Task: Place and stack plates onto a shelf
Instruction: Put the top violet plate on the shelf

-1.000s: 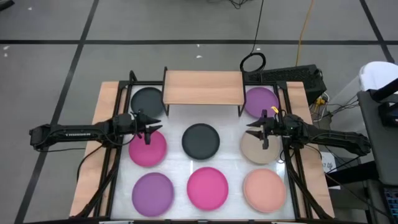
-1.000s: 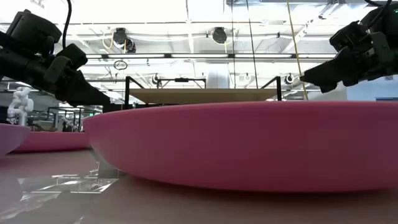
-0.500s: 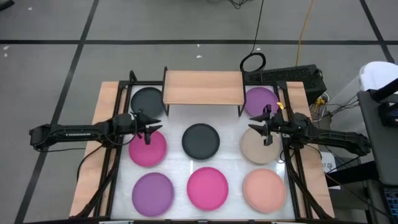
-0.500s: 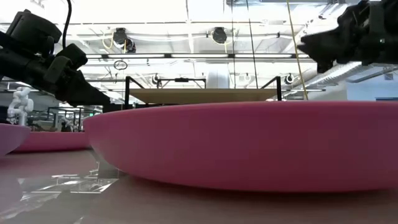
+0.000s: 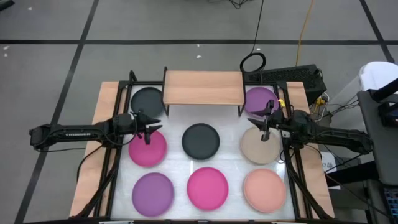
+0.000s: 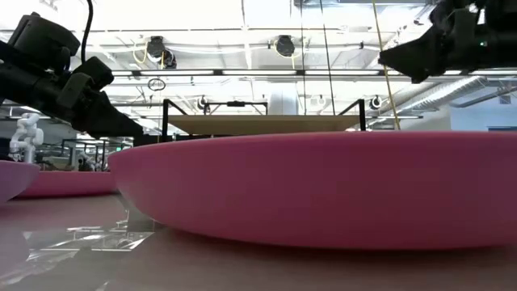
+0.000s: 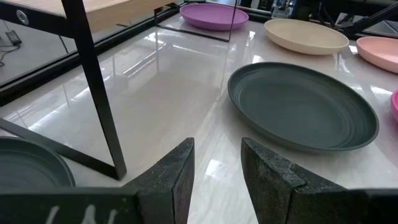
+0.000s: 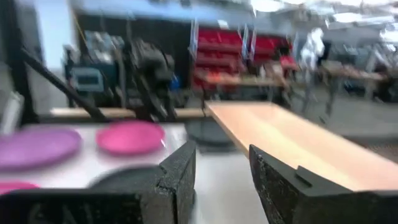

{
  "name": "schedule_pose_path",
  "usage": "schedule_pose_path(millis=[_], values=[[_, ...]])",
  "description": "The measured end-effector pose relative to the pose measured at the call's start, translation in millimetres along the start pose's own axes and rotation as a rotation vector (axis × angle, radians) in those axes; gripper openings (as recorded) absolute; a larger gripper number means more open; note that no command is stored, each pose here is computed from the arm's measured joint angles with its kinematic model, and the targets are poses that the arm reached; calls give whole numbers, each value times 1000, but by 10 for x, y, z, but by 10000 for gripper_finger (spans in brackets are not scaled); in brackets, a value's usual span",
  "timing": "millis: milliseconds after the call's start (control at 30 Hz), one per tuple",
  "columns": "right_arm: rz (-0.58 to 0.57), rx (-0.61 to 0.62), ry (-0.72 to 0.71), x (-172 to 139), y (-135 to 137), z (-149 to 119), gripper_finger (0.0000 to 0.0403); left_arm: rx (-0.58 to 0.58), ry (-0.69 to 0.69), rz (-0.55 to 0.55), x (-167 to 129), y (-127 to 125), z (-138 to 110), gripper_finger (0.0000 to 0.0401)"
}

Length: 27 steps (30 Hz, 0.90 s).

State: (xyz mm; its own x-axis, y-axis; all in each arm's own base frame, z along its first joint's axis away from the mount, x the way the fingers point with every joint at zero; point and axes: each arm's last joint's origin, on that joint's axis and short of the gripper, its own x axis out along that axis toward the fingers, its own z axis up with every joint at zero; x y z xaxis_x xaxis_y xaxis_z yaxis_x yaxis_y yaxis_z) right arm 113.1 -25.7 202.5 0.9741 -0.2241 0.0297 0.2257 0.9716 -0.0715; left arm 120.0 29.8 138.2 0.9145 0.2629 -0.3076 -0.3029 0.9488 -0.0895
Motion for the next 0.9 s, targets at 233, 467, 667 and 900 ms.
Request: schedule_pose_path(millis=[233,467,667,900], values=[[-27,-60,182,116,-6,-89,132,0,0,0,0,0,0,136],[-58,-53,181,182,-15,-89,132,0,-1,0,0,0,1,136],[-57,-55,233,190,-16,-96,132,0,0,0,0,-1,1,136],[-155,-29,434,178,-63,135,132,0,0,-1,0,-1,0,136]])
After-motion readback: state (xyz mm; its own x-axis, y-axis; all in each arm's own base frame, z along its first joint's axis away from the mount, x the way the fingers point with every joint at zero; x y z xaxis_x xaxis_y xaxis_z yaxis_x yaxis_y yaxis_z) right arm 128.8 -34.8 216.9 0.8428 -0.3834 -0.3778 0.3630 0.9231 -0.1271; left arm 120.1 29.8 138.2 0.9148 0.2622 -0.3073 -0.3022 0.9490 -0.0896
